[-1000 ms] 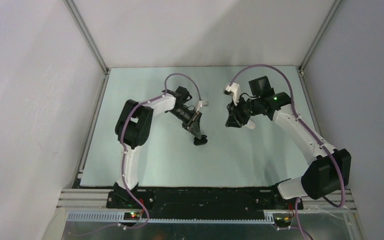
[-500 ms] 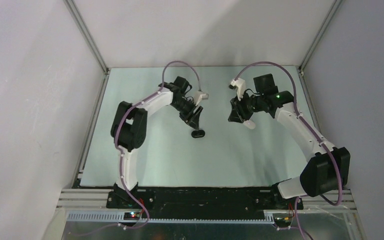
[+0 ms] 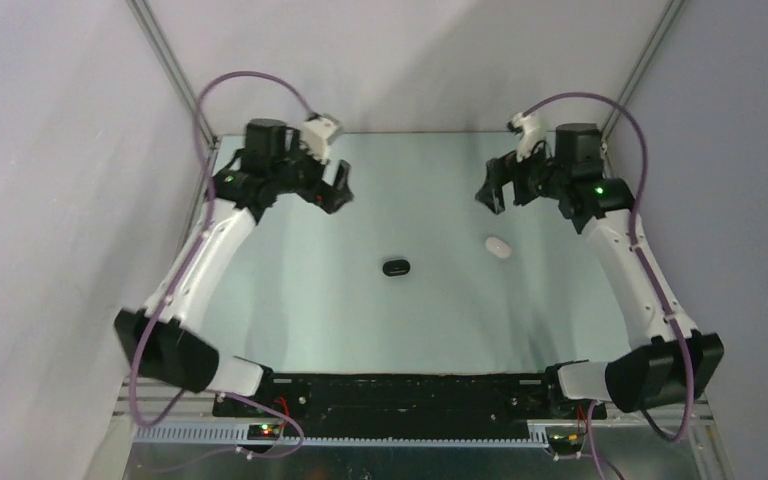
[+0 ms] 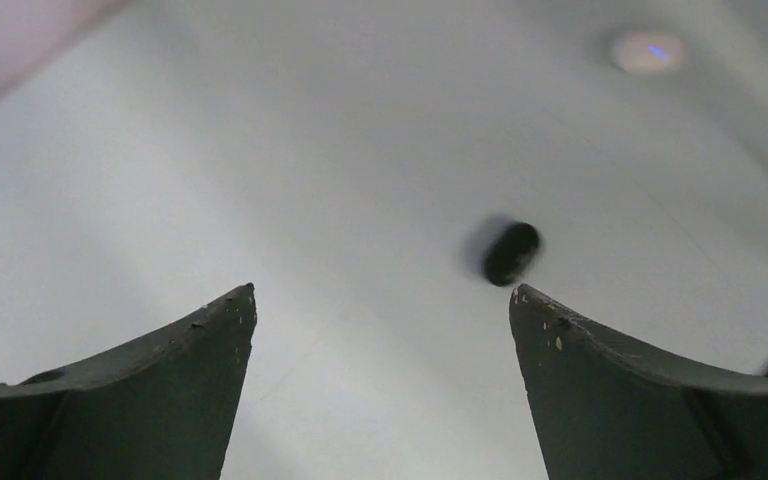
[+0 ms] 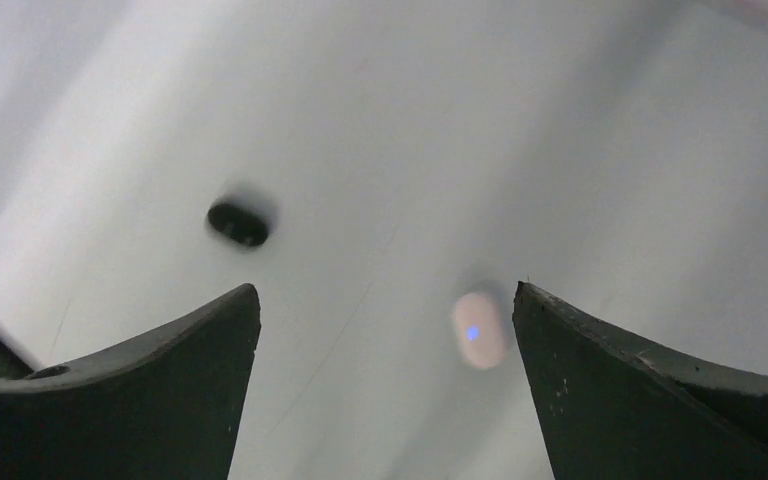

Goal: Insert the wireless bluetooth earbuds into the charging case
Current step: Reset both arms

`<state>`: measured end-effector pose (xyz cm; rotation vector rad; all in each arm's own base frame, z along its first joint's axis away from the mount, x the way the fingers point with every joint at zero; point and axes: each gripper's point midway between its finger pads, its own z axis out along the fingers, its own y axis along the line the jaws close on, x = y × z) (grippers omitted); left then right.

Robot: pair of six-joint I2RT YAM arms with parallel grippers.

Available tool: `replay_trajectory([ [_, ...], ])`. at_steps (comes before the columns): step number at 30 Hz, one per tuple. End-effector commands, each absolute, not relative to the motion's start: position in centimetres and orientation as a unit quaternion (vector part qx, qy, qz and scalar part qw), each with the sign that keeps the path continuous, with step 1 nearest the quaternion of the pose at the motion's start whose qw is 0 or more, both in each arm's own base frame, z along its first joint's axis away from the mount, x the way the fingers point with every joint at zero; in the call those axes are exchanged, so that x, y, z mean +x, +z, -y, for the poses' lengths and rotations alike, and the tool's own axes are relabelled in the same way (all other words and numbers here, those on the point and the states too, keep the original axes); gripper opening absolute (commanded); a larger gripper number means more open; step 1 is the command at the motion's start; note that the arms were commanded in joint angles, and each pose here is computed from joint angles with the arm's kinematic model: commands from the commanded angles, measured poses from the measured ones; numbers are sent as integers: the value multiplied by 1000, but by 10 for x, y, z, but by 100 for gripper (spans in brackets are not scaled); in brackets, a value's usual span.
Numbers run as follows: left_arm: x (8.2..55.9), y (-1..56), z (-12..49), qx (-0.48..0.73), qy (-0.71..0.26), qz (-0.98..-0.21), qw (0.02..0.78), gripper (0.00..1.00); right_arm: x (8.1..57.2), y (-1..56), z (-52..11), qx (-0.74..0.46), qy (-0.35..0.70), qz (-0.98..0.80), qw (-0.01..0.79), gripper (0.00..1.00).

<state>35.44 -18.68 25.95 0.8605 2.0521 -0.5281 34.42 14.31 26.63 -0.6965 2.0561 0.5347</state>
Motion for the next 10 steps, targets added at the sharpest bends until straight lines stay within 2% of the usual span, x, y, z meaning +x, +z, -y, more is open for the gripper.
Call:
replay_trajectory([
  [1,381,313,117,180,-89,-817,540,100,382,356,-100,-119,117,-793,586,99],
  [3,374,331,98,124,-73,-797,587,100,389,353,-86,-52,81,-799,594,99],
  [4,372,319,95,109,-74,-800,585,100,389,355,-85,-38,79,-795,600,100],
  [7,368,326,85,88,-61,-780,616,100,388,343,-84,-34,76,-798,597,99],
  [10,367,323,82,83,-52,-781,616,100,385,344,-93,-50,99,-797,594,100],
])
